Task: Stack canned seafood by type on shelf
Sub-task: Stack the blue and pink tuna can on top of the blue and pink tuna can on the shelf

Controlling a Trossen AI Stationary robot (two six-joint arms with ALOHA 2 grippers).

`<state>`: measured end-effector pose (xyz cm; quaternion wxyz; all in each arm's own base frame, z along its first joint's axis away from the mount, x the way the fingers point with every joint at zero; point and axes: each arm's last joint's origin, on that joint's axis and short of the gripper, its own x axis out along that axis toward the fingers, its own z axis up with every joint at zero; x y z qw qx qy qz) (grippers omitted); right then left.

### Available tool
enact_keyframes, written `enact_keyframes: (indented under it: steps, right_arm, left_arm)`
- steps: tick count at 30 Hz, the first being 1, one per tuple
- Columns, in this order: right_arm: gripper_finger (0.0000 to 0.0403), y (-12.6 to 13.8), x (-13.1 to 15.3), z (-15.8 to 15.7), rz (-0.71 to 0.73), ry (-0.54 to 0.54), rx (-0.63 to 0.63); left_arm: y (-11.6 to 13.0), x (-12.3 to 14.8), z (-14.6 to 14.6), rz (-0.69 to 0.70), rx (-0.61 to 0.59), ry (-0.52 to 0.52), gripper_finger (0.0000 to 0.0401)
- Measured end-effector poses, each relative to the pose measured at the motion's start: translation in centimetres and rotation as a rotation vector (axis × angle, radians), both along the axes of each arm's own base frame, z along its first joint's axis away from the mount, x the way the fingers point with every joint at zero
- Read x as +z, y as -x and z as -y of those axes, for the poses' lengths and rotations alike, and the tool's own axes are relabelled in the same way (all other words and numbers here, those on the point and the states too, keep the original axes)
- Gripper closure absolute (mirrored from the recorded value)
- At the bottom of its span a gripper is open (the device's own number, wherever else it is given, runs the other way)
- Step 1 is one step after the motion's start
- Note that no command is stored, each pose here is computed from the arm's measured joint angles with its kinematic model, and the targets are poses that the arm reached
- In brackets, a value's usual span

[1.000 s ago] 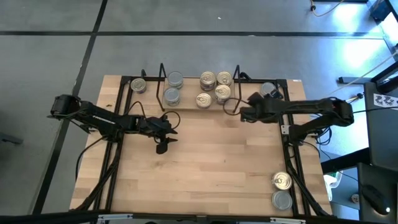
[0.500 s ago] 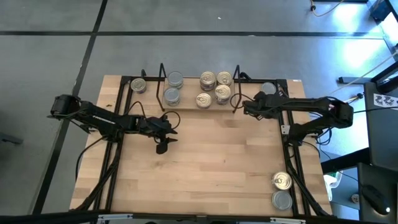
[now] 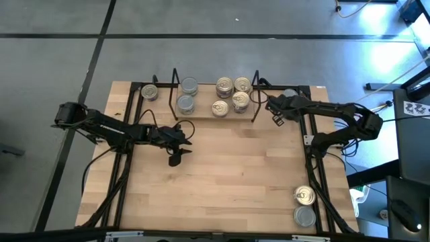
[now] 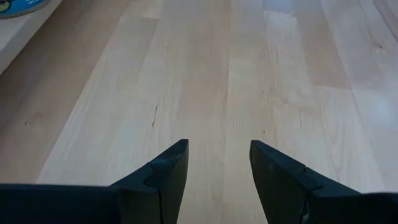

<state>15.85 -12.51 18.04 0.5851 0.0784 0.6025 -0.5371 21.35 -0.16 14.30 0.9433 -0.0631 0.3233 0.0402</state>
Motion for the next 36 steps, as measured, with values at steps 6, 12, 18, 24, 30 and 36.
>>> enact_keyframes:
  steps: [6, 12, 18, 24, 30, 36]
  right_arm:
    - [0.0392, 0.6, -0.1, 0.9, 0.05, -0.048, -0.057]
    - [0.0391, 1.6, -1.7, 1.6, 0.089, -0.066, -0.089]
    - [0.0391, 2.3, -2.8, 1.5, 0.097, -0.077, -0.091]
    - [0.0391, 1.7, -2.3, 1.1, 0.136, -0.15, -0.08]
    - [0.0391, 0.8, -1.8, -0.1, 0.179, -0.243, -0.069]
    - [0.0391, 0.0, -1.7, -1.9, 0.173, -0.294, -0.051]
  left_arm:
    - [0.0, 0.0, 0.0, 0.002, -0.001, -0.001, 0.0231]
    - [0.0, 0.0, 0.0, 0.002, 0.001, 0.001, 0.0231]
    - [0.0, 0.0, 0.0, 0.003, 0.002, 0.001, 0.0231]
    - [0.0, 0.0, -0.1, 0.003, 0.017, -0.01, 0.0231]
    - [0.0, 0.0, -0.1, 0.003, 0.018, -0.01, 0.0231]
    - [0.0, 0.0, -0.1, 0.003, 0.019, -0.01, 0.0231]
